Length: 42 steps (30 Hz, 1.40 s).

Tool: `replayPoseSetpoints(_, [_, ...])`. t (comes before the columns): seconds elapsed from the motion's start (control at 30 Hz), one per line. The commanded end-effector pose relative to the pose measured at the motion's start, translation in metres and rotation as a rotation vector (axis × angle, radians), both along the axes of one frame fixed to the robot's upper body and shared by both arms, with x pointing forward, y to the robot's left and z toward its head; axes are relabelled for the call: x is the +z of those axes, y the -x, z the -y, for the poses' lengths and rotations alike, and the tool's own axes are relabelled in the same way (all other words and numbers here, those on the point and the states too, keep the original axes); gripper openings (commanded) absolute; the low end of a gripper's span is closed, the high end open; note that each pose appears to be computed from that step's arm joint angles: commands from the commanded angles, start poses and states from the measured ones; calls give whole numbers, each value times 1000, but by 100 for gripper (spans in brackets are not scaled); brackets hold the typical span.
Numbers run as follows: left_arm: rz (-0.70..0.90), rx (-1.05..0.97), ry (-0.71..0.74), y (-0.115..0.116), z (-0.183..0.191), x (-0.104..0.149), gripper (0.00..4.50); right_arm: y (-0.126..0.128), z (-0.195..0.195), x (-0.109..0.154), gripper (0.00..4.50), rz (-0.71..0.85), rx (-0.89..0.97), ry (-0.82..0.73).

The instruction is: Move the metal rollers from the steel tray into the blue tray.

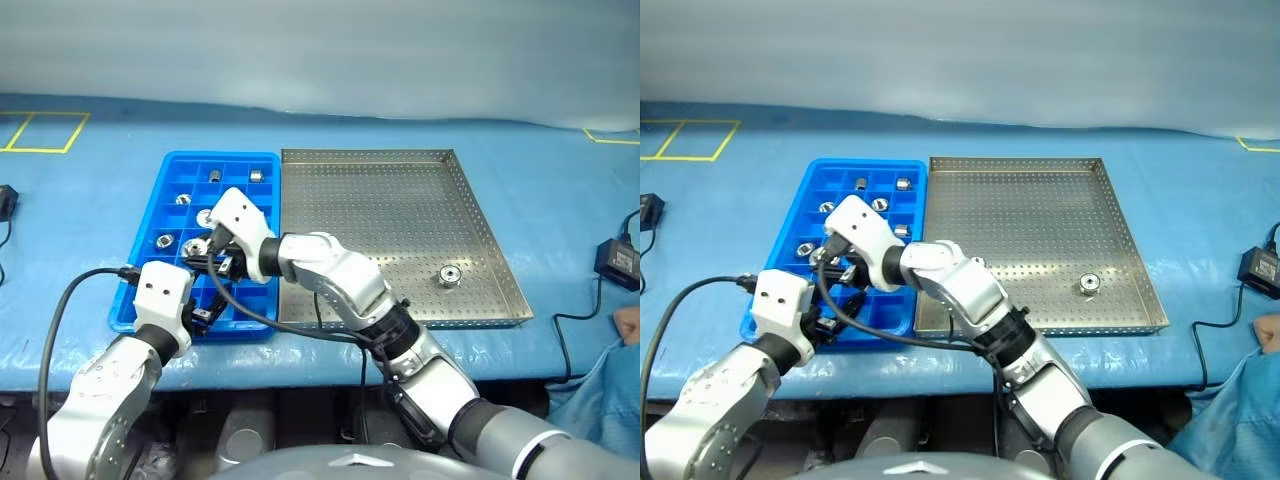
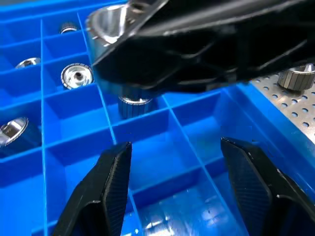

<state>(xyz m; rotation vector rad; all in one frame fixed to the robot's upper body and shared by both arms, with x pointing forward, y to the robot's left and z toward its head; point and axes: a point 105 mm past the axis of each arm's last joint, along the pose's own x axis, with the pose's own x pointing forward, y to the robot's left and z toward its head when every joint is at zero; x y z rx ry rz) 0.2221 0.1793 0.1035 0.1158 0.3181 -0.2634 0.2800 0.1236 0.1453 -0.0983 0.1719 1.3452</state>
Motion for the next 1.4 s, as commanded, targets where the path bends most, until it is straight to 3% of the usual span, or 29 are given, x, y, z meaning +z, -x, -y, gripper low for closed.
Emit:
replayPoseSetpoints(0.03, [52,3,3,5,4,13,313,5,-18,14,174,50,52,-38])
replayPoseSetpoints(0.67, [28,4,3,7,7,7,313,5,-42,4,174,12,106,-51])
replayPoseSetpoints(0.8, [25,-4,12,6,11,6,313,5,-44,6,293,26,109,-65])
replayPoseSetpoints(0.87, [19,-18,26,5,15,4,313,3,-41,20,357,42,86,-130])
replayPoseSetpoints(0.93, [12,-32,34,4,19,1,313,3,-36,35,357,45,78,-190])
replayPoseSetpoints(1.17, [55,-106,68,-9,35,8,313,-9,22,64,357,141,-50,-244])
replayPoseSetpoints(1.4, [86,-298,68,-42,71,17,313,-20,117,48,357,192,-356,-139])
